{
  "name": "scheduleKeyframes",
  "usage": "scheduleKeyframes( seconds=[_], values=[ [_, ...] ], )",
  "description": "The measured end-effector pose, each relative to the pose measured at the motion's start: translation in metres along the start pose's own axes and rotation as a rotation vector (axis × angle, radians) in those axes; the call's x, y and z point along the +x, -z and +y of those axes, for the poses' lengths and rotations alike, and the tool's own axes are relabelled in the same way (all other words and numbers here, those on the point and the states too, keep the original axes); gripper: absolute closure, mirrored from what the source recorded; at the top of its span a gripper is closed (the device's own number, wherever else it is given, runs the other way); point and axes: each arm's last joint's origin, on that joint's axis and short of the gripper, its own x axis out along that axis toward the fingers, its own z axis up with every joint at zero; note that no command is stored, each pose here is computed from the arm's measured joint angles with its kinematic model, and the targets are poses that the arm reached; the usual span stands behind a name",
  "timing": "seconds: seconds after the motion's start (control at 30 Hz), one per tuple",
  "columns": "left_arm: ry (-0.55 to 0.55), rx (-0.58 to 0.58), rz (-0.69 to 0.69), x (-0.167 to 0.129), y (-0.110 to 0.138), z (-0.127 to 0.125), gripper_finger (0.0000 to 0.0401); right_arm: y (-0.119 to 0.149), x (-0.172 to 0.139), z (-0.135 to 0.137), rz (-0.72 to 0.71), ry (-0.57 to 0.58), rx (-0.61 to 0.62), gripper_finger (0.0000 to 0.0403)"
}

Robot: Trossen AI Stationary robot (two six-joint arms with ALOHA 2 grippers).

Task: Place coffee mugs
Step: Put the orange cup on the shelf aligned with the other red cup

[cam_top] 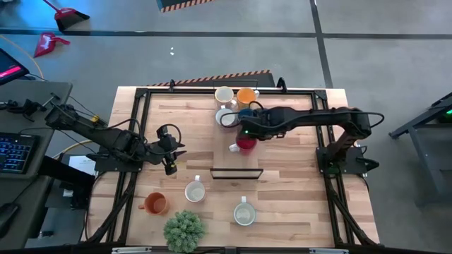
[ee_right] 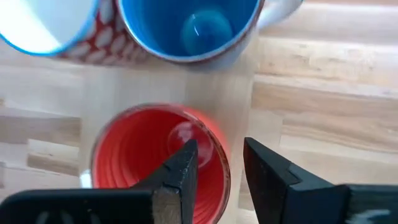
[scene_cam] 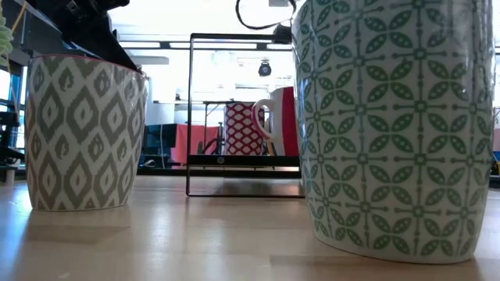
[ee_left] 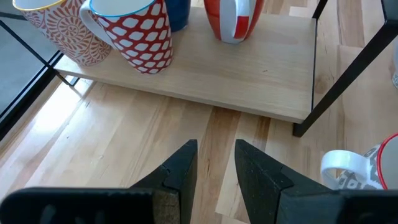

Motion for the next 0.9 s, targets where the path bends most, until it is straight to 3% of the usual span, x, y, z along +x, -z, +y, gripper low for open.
scheduleKeyframes(
  seconds=[0.2,0.47,0.6,0.77,0.9],
  values=[
    [0.000,0.000,0.000,0.000,0.000,0.000,0.0302,0.001,-0.019,0.002,-0.064,-0.115,-0.071,0.0297],
    [0.019,0.006,0.009,0.000,0.000,-0.001,0.0302,0.024,-0.073,0.006,-0.443,-0.287,-0.436,0.0297],
    [0.028,0.041,0.005,0.000,0.000,-0.001,0.0302,0.042,-0.097,-0.003,-0.498,-0.329,-0.626,0.0297],
    [0.157,0.064,0.016,0.000,-0.002,-0.006,0.0302,0.058,-0.117,-0.020,-0.550,-0.315,-0.737,0.0297],
    [0.244,-0.041,0.007,-0.001,-0.006,-0.009,0.0302,0.064,-0.129,-0.044,-0.575,-0.243,-0.750,0.0297]
  ],
)
